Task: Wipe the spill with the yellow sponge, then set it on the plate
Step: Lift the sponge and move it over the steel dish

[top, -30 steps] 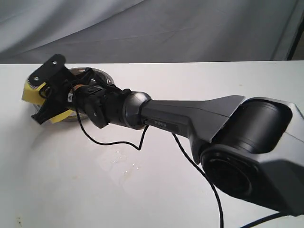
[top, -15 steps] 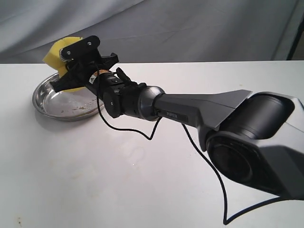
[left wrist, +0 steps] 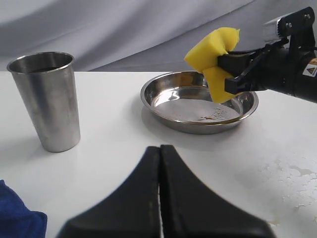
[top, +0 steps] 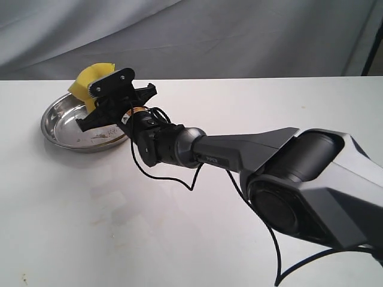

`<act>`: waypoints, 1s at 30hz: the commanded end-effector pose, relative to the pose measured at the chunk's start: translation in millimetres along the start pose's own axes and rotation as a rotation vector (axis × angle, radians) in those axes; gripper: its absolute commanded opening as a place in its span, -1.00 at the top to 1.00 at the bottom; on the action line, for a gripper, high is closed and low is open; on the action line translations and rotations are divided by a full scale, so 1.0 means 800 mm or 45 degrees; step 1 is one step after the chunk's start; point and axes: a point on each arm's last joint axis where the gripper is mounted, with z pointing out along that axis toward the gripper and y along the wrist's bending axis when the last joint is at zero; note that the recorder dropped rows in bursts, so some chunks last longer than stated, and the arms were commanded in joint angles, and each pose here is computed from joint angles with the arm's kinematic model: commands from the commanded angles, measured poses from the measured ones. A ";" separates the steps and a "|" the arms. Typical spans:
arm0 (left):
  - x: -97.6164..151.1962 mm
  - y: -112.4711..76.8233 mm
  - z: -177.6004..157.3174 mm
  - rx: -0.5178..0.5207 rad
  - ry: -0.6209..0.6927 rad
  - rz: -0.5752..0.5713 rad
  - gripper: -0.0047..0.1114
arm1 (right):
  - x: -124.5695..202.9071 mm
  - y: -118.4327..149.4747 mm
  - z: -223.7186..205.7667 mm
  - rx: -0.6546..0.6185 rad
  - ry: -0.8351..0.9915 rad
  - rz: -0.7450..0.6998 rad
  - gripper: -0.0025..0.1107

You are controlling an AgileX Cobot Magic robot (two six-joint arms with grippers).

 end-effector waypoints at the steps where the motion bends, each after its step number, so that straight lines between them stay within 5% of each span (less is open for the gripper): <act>1: 0.001 0.000 0.001 0.008 -0.002 -0.003 0.92 | 0.001 -0.002 0.001 0.004 -0.029 -0.018 0.38; 6: 0.001 0.000 0.001 0.008 -0.002 -0.003 0.92 | 0.001 -0.003 0.001 0.022 -0.065 -0.009 -0.60; 8: 0.001 0.000 0.001 0.008 -0.002 -0.005 0.92 | 0.001 -0.003 0.001 0.025 -0.073 -0.004 -0.80; 18: 0.001 0.000 0.001 0.008 -0.002 -0.005 0.92 | -0.007 -0.001 0.000 0.029 -0.111 -0.002 -0.81; 30: 0.001 0.000 0.001 0.008 -0.002 -0.003 0.92 | -0.121 0.036 -0.023 -0.099 -0.167 -0.111 -0.79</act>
